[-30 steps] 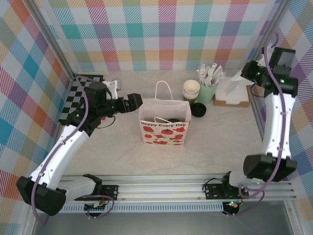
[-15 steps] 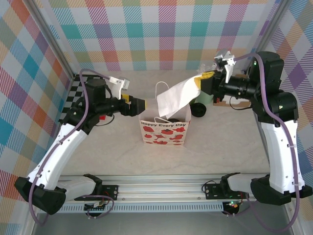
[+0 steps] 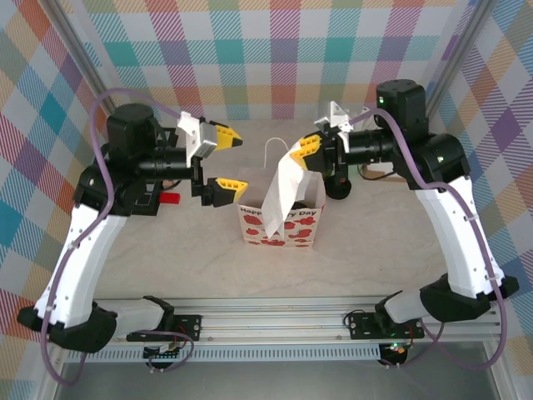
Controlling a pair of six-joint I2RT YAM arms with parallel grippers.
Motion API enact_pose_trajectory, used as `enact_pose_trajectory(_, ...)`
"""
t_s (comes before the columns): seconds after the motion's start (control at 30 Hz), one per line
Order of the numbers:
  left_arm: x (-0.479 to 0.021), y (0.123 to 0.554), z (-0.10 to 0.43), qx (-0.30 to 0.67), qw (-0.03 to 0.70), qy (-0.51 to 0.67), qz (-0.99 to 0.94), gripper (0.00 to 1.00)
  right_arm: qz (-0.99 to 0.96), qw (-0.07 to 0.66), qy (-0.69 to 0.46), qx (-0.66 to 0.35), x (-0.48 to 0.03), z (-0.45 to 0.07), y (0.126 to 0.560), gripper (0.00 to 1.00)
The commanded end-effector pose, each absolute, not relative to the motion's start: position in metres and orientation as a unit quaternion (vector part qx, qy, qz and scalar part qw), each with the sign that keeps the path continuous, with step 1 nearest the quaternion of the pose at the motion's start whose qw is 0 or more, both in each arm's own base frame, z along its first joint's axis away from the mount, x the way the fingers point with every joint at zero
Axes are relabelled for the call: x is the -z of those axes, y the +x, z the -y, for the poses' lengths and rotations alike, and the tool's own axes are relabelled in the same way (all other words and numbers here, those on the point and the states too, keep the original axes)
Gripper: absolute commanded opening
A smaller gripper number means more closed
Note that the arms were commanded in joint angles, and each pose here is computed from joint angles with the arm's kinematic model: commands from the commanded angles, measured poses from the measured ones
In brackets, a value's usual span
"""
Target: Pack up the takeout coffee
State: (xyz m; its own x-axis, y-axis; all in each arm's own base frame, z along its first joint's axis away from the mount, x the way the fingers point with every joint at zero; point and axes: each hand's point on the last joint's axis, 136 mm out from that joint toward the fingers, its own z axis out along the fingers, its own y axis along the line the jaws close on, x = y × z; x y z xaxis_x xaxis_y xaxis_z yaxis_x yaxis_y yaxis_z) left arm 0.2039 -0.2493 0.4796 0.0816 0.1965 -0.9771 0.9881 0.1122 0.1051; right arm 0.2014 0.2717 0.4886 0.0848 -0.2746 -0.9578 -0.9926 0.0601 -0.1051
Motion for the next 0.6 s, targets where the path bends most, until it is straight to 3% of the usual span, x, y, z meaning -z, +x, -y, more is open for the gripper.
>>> enact_pose_trajectory(0.0,-0.466,0.193,0.263,0.448,0.449,0.587,-0.503,1.0,-0.494,0.479,-0.612,-0.39,-0.502,-0.284,0.187,0.0)
enact_pose_trajectory(0.27,-0.469,0.206,0.289,0.457,0.447,0.602,-0.479,0.96,-0.472,0.481,-0.631,-0.384,-0.506,-0.317,0.201,0.0)
enact_pose_trajectory(0.33,-0.466,0.214,0.292,0.448,0.45,0.595,-0.493,0.78,-0.472,0.481,-0.632,-0.384,-0.506,-0.32,0.204,0.0)
enact_pose_trajectory(0.4,-0.463,0.232,0.294,0.427,0.46,0.573,-0.526,0.4,-0.472,0.484,-0.631,-0.38,-0.508,-0.32,0.206,0.0)
enact_pose_trajectory(0.5,-0.46,0.253,0.292,0.387,0.481,0.552,-0.561,0.0,-0.494,0.495,-0.617,-0.361,-0.509,-0.318,0.215,0.0)
enact_pose_trajectory(0.57,-0.458,0.266,0.289,0.364,0.497,0.531,-0.581,0.0,-0.523,0.503,-0.598,-0.34,-0.508,-0.315,0.226,0.01)
